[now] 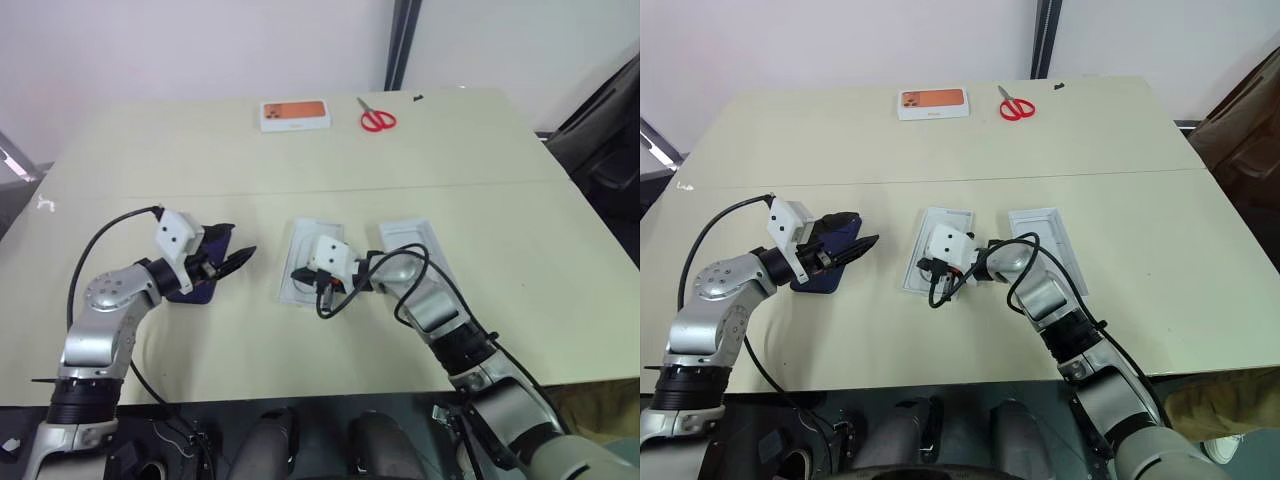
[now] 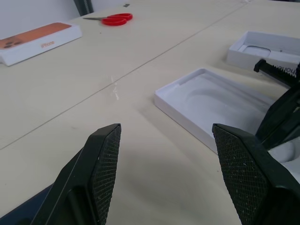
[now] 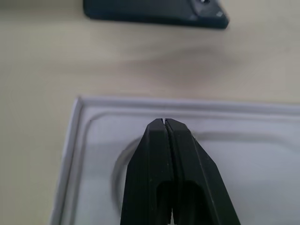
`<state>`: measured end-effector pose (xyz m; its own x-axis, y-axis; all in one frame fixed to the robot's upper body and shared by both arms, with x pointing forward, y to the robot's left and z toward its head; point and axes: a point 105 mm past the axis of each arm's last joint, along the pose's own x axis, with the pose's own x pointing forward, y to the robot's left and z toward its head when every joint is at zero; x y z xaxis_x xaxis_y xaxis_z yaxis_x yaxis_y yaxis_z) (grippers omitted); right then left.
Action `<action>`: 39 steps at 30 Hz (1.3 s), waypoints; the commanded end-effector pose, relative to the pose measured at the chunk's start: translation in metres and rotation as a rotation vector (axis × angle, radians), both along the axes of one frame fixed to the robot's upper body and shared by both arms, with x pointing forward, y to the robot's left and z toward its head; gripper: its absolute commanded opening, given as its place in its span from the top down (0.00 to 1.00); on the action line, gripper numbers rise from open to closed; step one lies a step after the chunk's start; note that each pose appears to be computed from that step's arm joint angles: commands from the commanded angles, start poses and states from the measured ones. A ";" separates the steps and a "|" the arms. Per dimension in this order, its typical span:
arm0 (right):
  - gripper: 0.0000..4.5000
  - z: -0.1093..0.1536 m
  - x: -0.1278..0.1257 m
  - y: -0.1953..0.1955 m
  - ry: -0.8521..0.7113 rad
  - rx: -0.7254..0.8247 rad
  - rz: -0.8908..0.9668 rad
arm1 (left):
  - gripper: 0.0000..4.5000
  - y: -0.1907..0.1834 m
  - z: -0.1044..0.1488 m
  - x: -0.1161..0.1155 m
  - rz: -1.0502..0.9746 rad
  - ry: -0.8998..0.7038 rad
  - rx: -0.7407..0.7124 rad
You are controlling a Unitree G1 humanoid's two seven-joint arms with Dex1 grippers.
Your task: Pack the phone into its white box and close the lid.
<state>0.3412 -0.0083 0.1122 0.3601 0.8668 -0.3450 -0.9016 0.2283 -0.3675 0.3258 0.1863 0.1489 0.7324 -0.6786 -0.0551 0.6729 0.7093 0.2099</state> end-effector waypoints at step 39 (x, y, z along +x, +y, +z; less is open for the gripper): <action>0.99 0.027 0.007 0.115 0.015 -0.083 0.040 | 0.27 0.135 -0.033 0.020 0.234 0.692 -0.062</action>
